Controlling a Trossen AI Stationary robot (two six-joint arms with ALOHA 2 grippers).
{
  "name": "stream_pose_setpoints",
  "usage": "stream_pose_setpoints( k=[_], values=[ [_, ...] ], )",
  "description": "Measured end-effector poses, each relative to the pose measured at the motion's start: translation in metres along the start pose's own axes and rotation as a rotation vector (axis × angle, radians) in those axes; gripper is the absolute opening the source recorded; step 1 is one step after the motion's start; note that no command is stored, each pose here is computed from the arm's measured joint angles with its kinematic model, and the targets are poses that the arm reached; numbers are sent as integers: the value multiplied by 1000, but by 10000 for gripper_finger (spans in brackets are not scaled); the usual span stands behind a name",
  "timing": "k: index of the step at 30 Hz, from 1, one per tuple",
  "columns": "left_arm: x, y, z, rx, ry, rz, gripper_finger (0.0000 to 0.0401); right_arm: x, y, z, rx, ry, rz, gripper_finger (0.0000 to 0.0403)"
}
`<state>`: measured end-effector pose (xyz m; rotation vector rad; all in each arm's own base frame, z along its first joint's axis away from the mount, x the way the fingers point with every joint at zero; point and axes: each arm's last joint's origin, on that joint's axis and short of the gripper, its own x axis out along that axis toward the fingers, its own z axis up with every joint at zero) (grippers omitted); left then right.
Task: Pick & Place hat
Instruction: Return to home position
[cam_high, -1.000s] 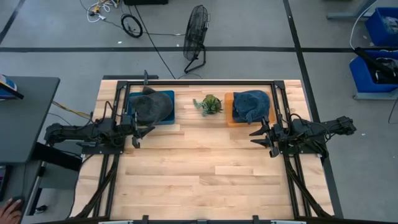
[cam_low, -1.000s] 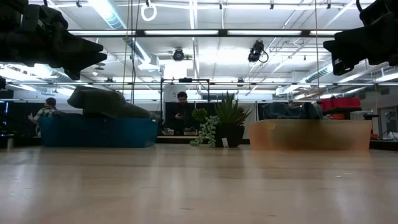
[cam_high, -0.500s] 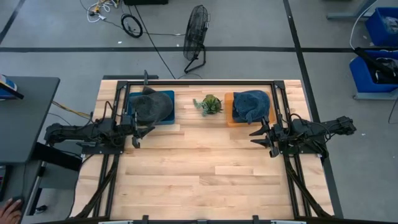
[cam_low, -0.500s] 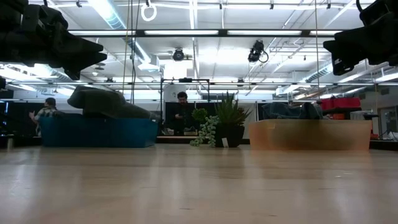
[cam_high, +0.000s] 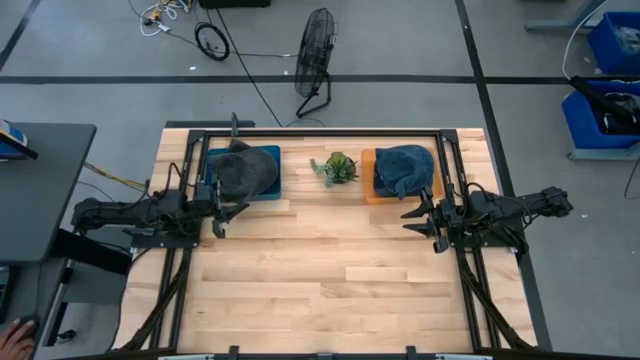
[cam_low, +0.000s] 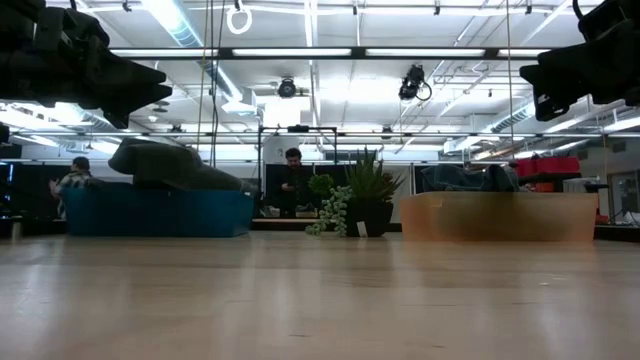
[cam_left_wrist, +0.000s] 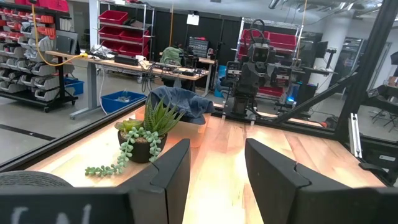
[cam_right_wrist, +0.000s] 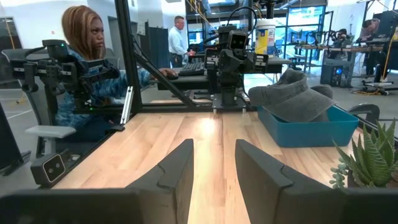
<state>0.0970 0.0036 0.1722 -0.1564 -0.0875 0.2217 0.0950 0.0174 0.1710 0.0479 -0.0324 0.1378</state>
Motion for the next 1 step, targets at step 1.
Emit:
stream_pose_setpoints(
  k=[1],
  values=[
    [0,0,0,0,0,0,158,0,0,0,0,0,0,121]
  ],
)
